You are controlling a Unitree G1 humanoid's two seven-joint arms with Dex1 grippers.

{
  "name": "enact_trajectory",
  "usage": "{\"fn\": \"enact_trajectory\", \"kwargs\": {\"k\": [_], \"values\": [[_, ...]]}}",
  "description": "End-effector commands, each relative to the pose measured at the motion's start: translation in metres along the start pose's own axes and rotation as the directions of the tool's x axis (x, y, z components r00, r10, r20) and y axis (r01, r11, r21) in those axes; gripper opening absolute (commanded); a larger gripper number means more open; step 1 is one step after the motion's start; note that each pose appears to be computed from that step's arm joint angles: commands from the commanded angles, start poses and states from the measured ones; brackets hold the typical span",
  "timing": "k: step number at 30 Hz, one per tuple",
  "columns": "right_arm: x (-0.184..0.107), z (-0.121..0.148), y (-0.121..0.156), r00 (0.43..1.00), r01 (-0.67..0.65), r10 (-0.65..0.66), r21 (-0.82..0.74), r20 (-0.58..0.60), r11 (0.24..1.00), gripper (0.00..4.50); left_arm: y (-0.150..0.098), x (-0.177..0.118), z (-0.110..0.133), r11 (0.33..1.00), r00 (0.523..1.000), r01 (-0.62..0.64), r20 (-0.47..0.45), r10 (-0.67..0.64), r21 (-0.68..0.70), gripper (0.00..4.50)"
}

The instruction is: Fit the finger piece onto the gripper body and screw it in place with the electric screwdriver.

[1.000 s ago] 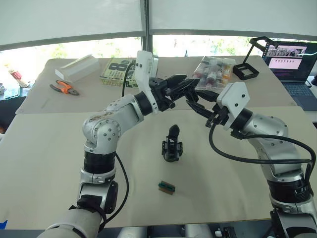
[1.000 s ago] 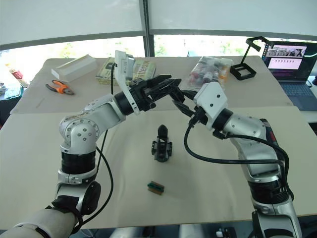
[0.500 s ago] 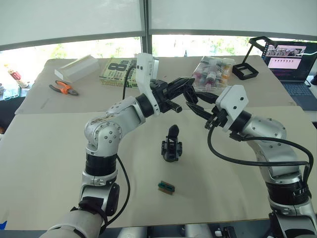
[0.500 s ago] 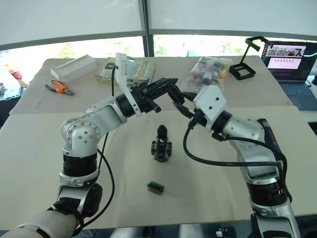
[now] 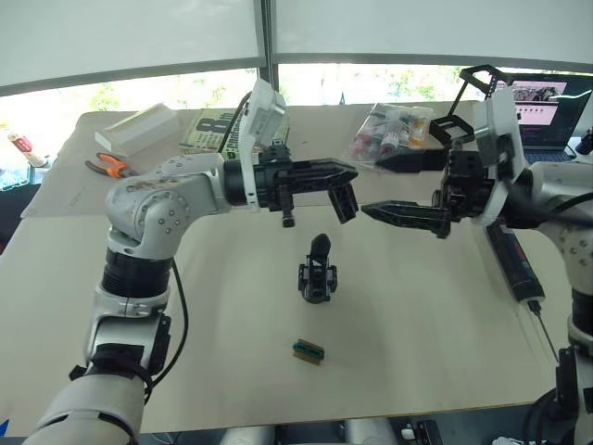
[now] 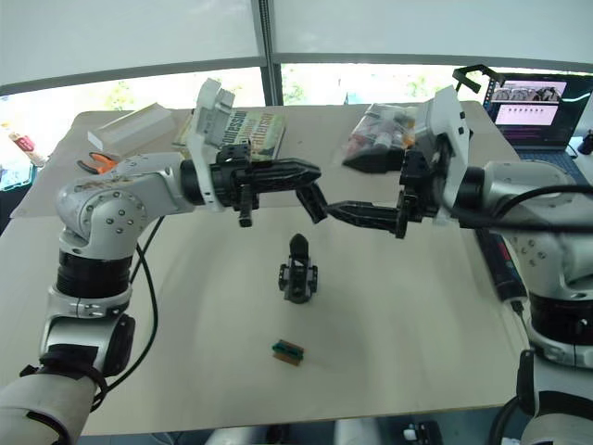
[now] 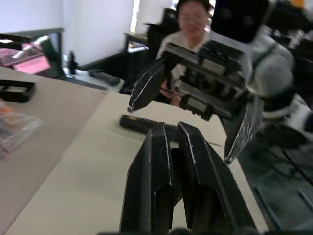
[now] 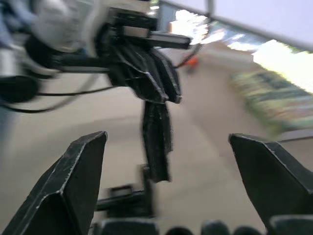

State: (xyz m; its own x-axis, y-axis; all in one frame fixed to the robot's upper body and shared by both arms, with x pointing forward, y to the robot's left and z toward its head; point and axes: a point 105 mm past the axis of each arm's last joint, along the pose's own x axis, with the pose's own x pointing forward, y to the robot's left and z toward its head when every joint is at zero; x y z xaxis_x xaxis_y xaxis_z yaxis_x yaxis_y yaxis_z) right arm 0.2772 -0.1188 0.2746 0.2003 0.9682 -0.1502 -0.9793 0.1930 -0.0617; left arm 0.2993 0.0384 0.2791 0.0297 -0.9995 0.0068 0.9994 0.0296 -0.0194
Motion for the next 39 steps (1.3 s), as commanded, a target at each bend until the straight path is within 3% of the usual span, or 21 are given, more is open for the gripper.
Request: {"fn": "enact_trajectory", "kwargs": {"k": [1, 4, 12, 33, 39], "values": [[0.015, -0.002, 0.01, 0.99, -0.14, 0.143, 0.171, -0.004, 0.975, 4.48, -0.012, 0.002, 0.012, 0.99, 0.99, 0.14, -0.028, -0.14, 0.019, 0.0], [0.024, -0.002, 0.012, 0.982, -0.184, 0.191, 0.232, -0.006, 0.955, 4.48, -0.012, 0.004, 0.012, 0.985, 0.985, 0.168, -0.052, -0.167, 0.028, 0.0], [0.035, 0.006, 0.011, 0.978, -0.203, 0.207, 0.21, 0.0, 0.957, 1.97, -0.01, 0.003, 0.005, 0.984, 0.981, 0.175, -0.087, -0.172, 0.031, 0.0], [0.036, -0.003, 0.01, 0.973, -0.213, 0.221, 0.114, -0.061, 0.97, 1.97, -0.005, 0.002, 0.008, 0.986, 0.985, 0.16, -0.072, -0.157, 0.039, 0.0], [0.039, -0.008, 0.01, 0.971, -0.215, 0.219, 0.046, -0.095, 0.975, 0.31, -0.005, 0.004, 0.011, 0.987, 0.986, 0.155, -0.063, -0.152, 0.036, 0.0]]}}
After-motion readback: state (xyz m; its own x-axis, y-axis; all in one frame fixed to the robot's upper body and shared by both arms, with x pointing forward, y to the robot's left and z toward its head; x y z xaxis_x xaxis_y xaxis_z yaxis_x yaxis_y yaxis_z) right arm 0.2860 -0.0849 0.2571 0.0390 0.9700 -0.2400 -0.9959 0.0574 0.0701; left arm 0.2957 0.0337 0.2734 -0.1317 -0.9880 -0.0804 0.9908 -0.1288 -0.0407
